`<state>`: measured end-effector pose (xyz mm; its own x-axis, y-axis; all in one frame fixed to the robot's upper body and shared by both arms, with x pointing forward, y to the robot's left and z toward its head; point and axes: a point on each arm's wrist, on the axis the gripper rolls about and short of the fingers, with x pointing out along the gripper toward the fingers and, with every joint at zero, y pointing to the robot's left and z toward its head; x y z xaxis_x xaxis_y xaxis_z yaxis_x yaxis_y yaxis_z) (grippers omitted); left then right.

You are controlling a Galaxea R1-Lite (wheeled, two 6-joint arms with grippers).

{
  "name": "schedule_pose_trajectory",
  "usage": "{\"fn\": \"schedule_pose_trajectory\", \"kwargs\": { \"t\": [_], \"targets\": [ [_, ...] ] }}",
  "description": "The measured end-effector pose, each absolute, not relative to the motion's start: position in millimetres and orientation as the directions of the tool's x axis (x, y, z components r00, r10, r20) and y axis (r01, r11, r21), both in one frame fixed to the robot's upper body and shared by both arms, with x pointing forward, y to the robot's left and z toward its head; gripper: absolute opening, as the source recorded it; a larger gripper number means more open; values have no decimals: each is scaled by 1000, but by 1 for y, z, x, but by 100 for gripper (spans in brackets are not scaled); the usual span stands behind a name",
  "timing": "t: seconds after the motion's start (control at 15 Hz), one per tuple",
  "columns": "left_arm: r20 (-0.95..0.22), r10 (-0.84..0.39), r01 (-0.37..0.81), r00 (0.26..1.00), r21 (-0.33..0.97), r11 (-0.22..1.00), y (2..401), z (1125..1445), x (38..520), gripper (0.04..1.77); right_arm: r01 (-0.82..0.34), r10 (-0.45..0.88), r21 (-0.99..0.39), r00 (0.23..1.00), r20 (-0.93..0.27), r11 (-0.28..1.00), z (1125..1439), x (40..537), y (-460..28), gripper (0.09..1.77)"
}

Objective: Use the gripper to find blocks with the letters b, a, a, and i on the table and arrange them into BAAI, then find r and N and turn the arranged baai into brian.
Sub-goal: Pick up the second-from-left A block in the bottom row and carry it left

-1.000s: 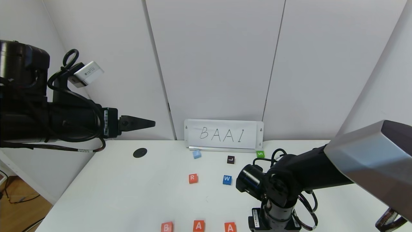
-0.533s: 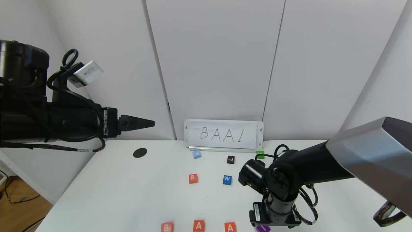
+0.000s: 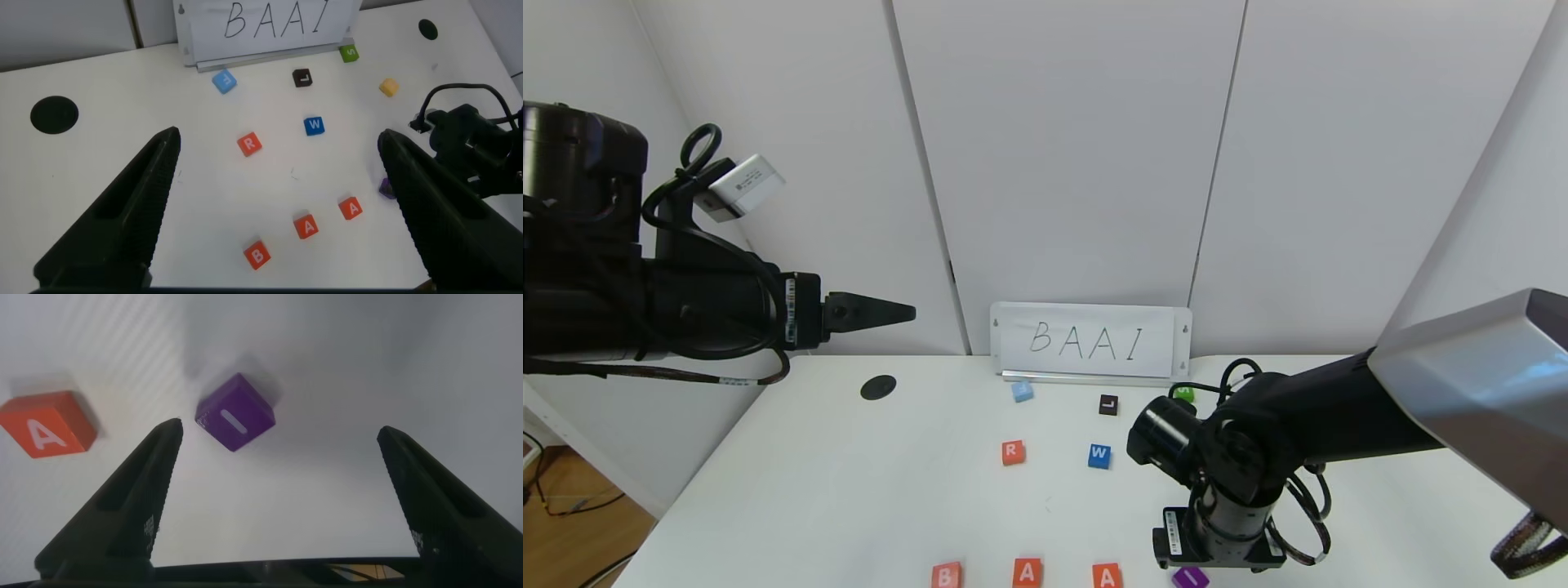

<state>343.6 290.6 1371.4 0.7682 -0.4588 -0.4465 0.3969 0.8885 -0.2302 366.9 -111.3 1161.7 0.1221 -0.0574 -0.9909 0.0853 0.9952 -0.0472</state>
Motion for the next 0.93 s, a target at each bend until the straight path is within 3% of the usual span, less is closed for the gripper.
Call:
{"fn": "schedule_pose_trajectory", "kwargs": {
  "t": [0.93],
  "targets": [
    [-445, -457, 395, 770, -229, 889, 291, 1372, 343, 172, 56, -97, -93, 75, -992, 994, 1156, 349, -110, 171]
  ]
}}
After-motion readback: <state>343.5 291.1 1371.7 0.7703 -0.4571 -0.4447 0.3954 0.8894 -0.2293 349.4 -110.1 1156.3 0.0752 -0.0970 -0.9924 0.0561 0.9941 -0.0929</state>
